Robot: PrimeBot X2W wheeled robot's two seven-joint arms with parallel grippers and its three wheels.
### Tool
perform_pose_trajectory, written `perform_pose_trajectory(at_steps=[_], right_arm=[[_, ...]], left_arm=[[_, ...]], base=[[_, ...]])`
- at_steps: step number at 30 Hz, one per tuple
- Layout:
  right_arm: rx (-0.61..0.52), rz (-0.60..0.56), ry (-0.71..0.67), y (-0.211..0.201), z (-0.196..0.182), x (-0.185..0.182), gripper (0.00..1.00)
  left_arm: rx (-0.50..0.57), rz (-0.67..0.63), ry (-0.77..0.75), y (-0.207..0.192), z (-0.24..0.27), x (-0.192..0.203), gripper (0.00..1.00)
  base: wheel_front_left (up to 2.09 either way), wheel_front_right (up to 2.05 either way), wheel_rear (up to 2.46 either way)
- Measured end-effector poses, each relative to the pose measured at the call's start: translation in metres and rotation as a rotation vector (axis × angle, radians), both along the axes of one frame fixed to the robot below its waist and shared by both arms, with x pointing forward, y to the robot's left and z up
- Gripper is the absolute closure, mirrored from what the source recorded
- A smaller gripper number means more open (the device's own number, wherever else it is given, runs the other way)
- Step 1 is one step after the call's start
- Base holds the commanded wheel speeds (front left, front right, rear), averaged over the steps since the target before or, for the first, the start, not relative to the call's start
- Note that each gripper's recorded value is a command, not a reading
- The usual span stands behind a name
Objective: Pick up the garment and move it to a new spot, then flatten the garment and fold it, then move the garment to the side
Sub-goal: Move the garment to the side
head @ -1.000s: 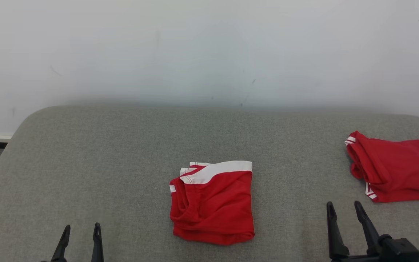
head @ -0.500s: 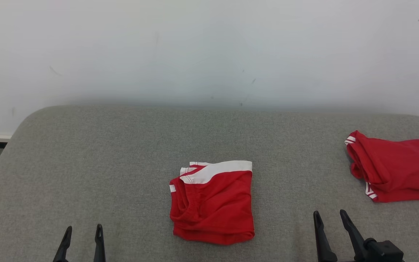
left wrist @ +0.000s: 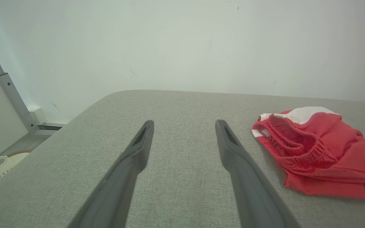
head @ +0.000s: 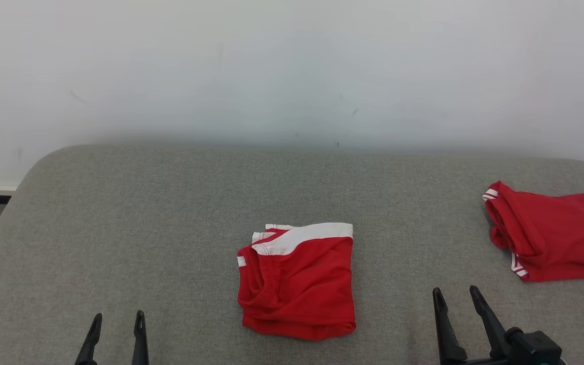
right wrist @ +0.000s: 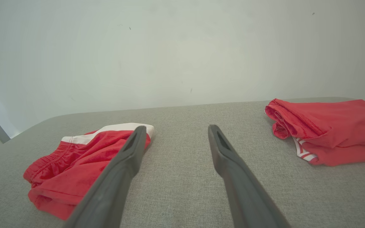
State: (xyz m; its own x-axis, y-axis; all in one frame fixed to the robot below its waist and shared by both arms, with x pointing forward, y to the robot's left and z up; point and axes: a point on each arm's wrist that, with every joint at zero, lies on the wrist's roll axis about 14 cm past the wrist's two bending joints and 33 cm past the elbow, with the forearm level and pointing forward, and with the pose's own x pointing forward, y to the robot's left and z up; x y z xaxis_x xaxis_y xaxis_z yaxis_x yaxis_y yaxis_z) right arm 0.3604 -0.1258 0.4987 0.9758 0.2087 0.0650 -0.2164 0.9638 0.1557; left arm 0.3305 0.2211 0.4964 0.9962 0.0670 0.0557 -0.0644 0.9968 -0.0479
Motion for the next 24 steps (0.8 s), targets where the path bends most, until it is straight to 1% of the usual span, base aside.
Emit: perform_pose_trajectory(at_steps=[24], right_arm=[[0.011,-0.044,0.021,-0.014,-0.007,-0.003,0.0]], left_arm=[[-0.001,-0.023,0.006,-0.007,-0.001,0.006,0.0]], base=[[0.0,0.0,0.0]])
